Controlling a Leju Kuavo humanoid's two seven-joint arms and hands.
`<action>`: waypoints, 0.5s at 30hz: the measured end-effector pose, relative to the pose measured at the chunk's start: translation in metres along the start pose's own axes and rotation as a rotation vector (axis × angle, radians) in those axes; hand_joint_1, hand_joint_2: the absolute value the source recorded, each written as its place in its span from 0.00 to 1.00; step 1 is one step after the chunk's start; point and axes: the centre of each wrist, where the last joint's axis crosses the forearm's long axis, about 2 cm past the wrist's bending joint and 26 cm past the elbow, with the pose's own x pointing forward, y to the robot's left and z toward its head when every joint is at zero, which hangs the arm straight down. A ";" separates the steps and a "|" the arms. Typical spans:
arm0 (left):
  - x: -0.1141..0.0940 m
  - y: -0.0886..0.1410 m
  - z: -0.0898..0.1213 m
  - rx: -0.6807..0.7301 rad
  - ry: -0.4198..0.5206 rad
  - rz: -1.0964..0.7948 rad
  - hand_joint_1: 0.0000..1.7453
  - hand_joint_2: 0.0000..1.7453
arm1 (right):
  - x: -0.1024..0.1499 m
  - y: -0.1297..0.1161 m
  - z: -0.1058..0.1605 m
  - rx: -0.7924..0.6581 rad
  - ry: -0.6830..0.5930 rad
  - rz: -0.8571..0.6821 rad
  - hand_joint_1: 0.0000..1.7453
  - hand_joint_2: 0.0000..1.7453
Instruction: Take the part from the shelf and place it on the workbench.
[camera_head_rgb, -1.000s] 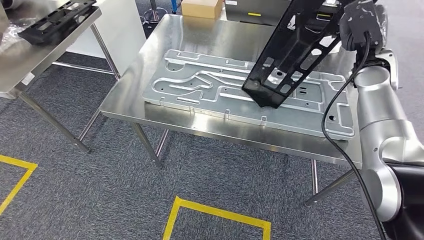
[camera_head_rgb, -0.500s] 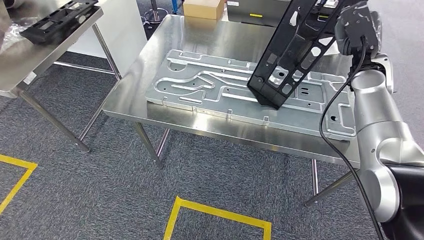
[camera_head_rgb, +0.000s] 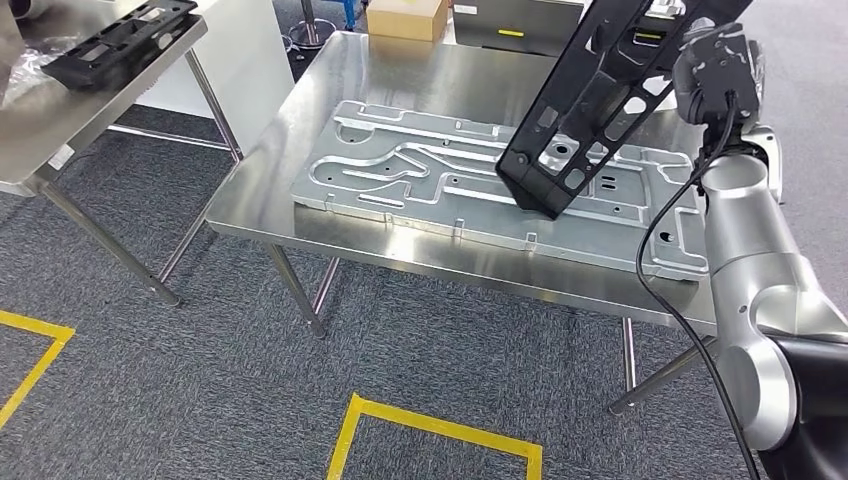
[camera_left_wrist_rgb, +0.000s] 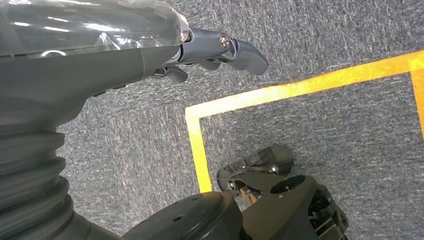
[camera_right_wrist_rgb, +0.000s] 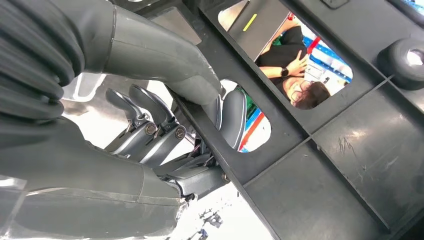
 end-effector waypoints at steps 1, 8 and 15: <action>0.000 0.000 0.000 0.001 0.005 0.003 0.00 1.00 | -0.001 0.000 0.000 0.000 0.002 -0.001 1.00 1.00; -0.001 0.000 0.000 -0.011 0.037 0.010 0.00 1.00 | -0.008 0.002 0.007 -0.002 0.025 0.007 1.00 1.00; -0.004 -0.003 0.002 -0.031 0.057 0.015 0.00 1.00 | -0.018 0.003 0.016 0.005 0.048 0.024 1.00 1.00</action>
